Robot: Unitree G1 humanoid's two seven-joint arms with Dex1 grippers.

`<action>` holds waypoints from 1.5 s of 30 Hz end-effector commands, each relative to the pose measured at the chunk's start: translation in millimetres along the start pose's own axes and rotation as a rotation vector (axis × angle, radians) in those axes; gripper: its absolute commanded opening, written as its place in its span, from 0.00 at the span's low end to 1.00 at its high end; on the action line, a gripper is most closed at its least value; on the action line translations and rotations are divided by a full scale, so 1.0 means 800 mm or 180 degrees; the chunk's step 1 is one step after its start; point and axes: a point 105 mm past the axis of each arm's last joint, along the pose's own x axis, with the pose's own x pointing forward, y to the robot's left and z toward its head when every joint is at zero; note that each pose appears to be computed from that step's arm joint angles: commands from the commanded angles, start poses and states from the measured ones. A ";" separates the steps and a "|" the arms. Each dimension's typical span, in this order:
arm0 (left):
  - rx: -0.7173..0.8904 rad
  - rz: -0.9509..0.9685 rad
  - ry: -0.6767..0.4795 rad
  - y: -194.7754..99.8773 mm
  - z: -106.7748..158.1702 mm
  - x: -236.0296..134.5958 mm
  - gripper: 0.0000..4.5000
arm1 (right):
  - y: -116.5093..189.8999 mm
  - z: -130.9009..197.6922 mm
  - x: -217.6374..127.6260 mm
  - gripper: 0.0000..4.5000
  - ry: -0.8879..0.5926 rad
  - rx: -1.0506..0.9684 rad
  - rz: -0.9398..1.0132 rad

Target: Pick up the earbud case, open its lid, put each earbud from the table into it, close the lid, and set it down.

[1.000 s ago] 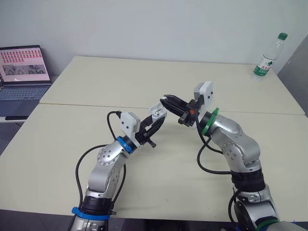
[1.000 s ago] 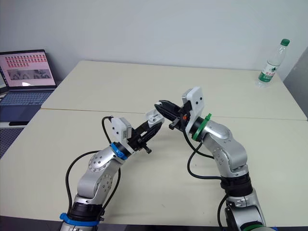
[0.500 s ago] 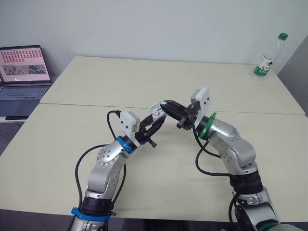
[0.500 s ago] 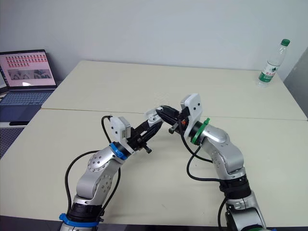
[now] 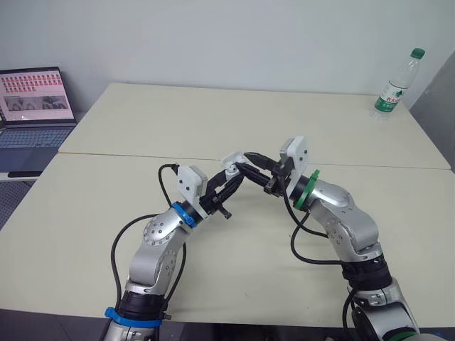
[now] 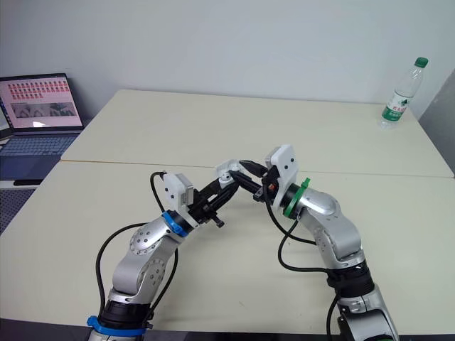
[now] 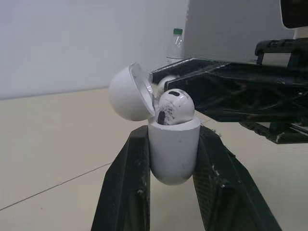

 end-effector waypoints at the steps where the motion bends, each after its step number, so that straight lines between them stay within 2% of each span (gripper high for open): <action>1: 0.0107 -0.0104 -0.0226 -0.009 0.024 0.006 0.18 | 0.010 0.014 0.002 0.53 -0.0134 -0.0064 0.0139; 5: 0.0107 -0.0103 -0.0222 -0.010 0.023 0.005 0.18 | 0.006 0.020 -0.002 0.53 -0.0190 0.0006 0.0157; 10: 0.0102 -0.0118 -0.0185 -0.011 0.019 0.001 0.18 | 0.002 0.050 -0.028 0.53 -0.0340 0.0433 0.0468; 16: 0.0154 -0.0284 -0.0071 -0.015 0.011 -0.004 0.18 | -0.030 0.069 -0.038 0.53 -0.0044 0.0401 0.0490; 19: 0.0210 -0.0461 -0.0013 -0.022 0.007 -0.003 0.18 | -0.054 0.054 -0.029 0.40 0.0286 0.0176 0.0444; 24: 0.0328 -0.0650 0.0062 -0.030 0.002 0.000 0.18 | -0.081 0.026 -0.001 0.01 0.0697 -0.0262 0.0380; 28: 0.0394 -0.0748 0.0109 -0.039 -0.003 0.002 0.18 | -0.078 0.017 0.021 0.01 0.0842 -0.0463 0.0542; 36: 0.0423 -0.0708 0.0180 -0.038 -0.006 0.000 0.18 | -0.021 0.031 0.021 0.01 0.0979 -0.0432 0.1455; 45: 0.0428 -0.0602 0.0169 -0.028 -0.002 0.000 0.18 | -0.015 0.024 -0.001 0.01 0.1126 -0.0554 0.1484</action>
